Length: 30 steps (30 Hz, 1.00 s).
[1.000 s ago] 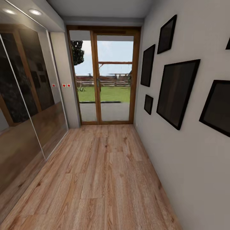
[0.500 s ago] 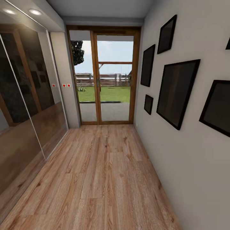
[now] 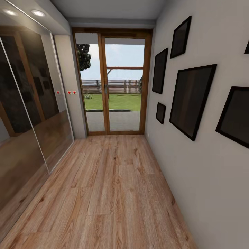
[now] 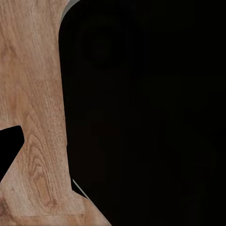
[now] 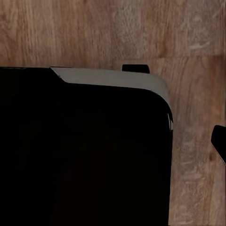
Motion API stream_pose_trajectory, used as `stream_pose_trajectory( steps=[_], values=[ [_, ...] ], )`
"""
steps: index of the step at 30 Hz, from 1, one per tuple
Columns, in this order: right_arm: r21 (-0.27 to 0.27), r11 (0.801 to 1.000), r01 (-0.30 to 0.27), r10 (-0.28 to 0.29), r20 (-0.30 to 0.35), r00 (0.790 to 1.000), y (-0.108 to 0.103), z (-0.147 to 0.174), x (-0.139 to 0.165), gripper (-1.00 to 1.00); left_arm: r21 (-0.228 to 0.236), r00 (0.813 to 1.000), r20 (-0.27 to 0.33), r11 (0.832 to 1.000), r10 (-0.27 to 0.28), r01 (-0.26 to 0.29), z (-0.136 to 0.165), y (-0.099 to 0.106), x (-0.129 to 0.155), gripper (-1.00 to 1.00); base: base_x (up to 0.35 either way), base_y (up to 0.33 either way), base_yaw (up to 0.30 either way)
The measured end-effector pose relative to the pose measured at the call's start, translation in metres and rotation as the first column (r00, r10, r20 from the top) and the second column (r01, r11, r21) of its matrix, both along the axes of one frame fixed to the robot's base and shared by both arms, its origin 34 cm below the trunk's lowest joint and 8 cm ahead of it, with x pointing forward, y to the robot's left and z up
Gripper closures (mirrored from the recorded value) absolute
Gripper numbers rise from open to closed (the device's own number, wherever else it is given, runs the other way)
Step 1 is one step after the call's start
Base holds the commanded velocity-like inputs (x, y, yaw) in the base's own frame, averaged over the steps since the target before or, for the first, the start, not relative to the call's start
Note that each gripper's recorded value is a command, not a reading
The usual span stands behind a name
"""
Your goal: Pick up the two gym shoes and the two sandals from the corridor floor and place them onto the hallstand (shoe rack) in the corridor, making sure they are on the rack and not on the floor. Arrange them so the two gym shoes are next to each other and the two sandals are next to each other.
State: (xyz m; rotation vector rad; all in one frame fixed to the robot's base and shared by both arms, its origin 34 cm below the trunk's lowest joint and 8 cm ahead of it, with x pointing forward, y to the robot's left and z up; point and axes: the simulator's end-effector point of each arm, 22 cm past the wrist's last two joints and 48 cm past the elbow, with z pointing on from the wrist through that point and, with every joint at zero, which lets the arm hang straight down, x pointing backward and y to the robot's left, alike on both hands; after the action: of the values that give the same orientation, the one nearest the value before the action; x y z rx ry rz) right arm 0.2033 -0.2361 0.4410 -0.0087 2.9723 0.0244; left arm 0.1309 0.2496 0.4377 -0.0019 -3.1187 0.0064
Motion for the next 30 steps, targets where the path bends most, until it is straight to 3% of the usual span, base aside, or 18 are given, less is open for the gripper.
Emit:
stream_pose_trajectory(
  steps=[10, 18, 19, 20, 23, 30],
  values=[
    [-0.022, 1.0, 0.003, 0.0, 0.1, 0.995, -0.017, 0.006, 0.033, -1.0, 0.001, 1.0, 0.002, 1.0, -0.011, 0.011, 0.0, 0.001, 0.001, -1.0, 0.0, 0.0, 0.0],
    [-0.036, 0.999, 0.006, 0.001, 0.189, 0.982, -0.029, 0.013, 0.064, -1.0, 0.02, 1.0, 0.007, 1.0, -0.013, 0.012, 0.0, 0.016, 0.003, -1.0, 0.0, 0.0, 0.0],
    [-0.033, 0.999, 0.012, 0.004, 0.434, 0.901, -0.029, 0.043, 0.132, -1.0, 0.023, 1.0, 0.011, 1.0, -0.013, 0.012, 0.0, 0.019, 0.006, -1.0, 0.0, 0.0, 0.0],
    [-0.032, 0.999, 0.012, 0.006, 0.516, 0.857, -0.028, 0.062, 0.171, -1.0, 0.027, 1.0, 0.017, 1.0, -0.013, 0.012, 0.0, 0.021, 0.01, -1.0, 0.0, 0.0, 0.0],
    [-0.031, 0.999, 0.014, 0.006, 0.564, 0.826, -0.028, 0.075, 0.192, -1.0, 0.035, 0.999, 0.046, 0.999, -0.014, 0.012, 0.0, 0.028, 0.025, -1.0, 0.0, 0.0, 0.0],
    [-0.029, 0.999, 0.016, 0.008, 0.673, 0.739, -0.028, 0.112, 0.245, -1.0, 0.058, 0.985, 0.174, 0.998, -0.013, 0.003, 0.006, 0.045, 0.094, -1.0, 0.0, 0.0, 0.0]
  ],
)
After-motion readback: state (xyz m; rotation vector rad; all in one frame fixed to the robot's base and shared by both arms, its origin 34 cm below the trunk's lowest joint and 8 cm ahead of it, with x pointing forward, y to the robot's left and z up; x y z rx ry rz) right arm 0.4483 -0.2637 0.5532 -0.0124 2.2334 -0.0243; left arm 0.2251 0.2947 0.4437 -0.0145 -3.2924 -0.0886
